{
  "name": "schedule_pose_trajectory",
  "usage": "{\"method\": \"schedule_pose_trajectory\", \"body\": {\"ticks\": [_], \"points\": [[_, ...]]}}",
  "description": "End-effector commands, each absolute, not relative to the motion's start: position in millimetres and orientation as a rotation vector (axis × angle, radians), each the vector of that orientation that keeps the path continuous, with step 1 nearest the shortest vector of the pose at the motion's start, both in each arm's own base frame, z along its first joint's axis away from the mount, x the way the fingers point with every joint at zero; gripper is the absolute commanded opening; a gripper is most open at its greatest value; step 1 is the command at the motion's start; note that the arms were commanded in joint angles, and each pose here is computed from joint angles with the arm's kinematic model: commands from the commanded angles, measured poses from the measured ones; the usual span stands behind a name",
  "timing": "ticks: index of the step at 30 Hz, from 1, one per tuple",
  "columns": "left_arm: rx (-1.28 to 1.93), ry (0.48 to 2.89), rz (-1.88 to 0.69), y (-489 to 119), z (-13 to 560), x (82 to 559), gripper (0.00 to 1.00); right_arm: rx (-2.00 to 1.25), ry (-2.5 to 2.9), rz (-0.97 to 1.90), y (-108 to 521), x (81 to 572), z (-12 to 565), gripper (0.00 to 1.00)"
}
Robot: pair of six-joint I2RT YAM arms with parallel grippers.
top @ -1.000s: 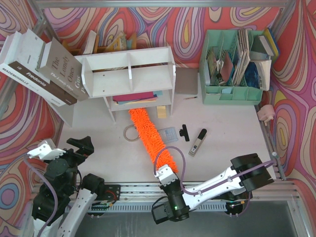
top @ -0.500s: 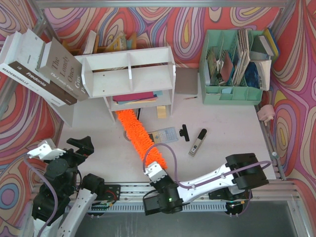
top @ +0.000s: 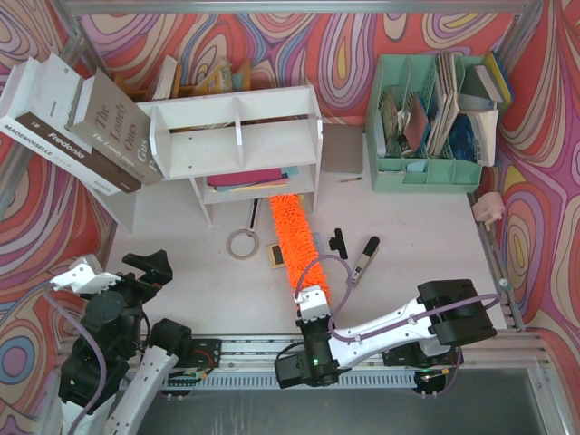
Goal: Dust the bookshelf with a duster
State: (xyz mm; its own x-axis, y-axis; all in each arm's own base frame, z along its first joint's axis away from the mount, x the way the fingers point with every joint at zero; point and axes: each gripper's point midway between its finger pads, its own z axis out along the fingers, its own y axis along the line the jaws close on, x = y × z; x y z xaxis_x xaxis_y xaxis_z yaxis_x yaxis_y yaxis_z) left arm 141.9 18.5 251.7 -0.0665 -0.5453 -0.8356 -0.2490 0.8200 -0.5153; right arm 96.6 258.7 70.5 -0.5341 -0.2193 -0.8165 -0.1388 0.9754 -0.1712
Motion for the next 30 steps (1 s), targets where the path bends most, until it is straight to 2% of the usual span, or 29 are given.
{"method": "schedule_pose_trajectory", "body": {"ticks": [1,6,10,13,18,22,30], "points": [[-0.624,1.643,-0.289,16,253,143,0.99,-0.198,2.042,-0.085,265,109,88,0.00],[-0.626,1.641,-0.287,17,253,143,0.98,-0.454,2.012,-0.063,313,103,81,0.00],[-0.623,1.645,-0.287,16,253,144,0.98,-0.547,1.992,-0.016,325,100,78,0.00],[-0.623,1.646,-0.287,16,252,144,0.98,-0.463,2.000,-0.005,311,103,79,0.00],[-0.623,1.645,-0.288,16,253,144,0.98,-0.127,2.020,-0.065,253,112,86,0.00],[-0.619,1.655,-0.284,15,252,145,0.98,-0.070,2.018,-0.091,243,114,87,0.00],[-0.622,1.651,-0.283,16,252,145,0.98,-0.581,1.935,-0.045,336,97,80,0.00]]}}
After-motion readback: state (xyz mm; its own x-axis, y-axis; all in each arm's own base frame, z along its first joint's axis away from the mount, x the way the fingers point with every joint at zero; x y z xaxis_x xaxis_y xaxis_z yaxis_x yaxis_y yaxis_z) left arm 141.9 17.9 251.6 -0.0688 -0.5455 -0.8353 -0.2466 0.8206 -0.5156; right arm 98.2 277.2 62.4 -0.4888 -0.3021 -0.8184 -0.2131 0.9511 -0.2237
